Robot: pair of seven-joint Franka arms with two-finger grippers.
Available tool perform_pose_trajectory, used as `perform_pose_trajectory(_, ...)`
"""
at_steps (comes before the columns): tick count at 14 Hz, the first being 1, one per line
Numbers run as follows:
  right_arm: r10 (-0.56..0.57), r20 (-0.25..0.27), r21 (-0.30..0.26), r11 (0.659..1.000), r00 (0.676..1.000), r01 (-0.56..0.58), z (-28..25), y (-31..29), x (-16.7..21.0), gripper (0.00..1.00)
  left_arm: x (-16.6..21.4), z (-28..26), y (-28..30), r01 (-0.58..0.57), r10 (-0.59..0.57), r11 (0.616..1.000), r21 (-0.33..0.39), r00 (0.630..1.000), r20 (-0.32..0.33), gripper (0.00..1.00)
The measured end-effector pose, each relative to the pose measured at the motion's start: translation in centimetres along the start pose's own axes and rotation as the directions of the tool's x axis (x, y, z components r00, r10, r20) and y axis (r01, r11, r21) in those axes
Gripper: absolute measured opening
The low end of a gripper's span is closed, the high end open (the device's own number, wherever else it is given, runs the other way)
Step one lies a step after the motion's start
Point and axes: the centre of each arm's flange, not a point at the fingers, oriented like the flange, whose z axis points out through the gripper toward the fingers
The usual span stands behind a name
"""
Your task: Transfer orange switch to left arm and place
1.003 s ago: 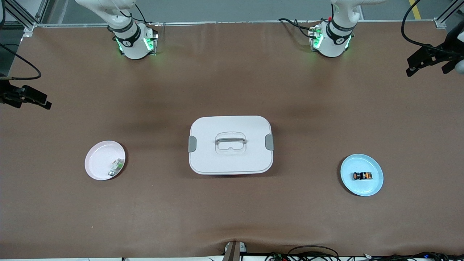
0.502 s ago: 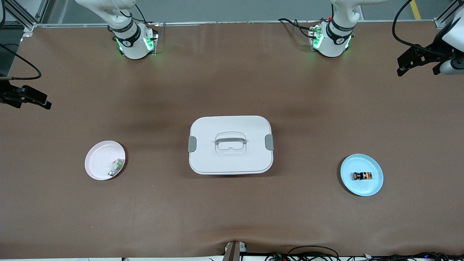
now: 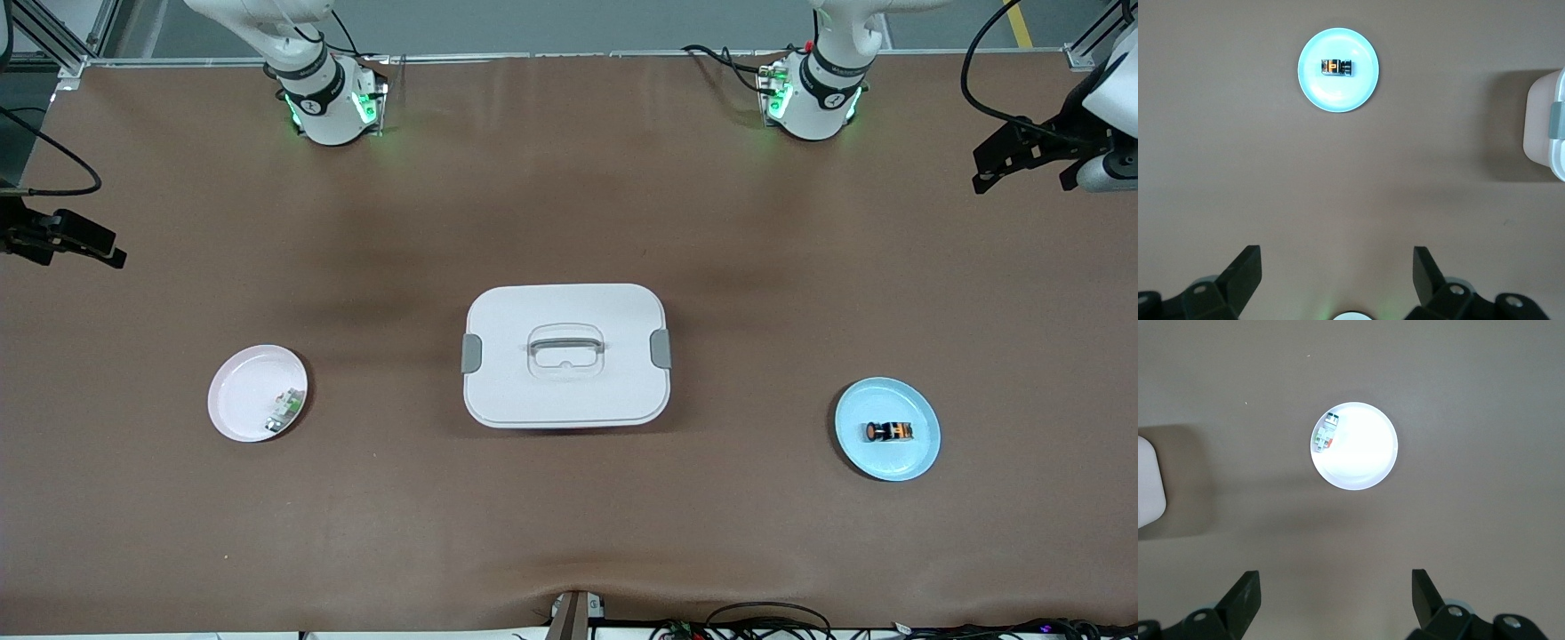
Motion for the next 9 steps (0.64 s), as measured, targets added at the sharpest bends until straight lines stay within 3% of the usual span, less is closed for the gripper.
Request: perform_pose_trajectory(9, 0.0, 0.0, 0.0, 1.0, 1.0, 0.0, 0.0, 0.0, 0.0, 1.0, 0.62, -0.5, -0.16, 0.003, -0.003, 1.0, -0.003, 1.0, -0.011, 1.0)
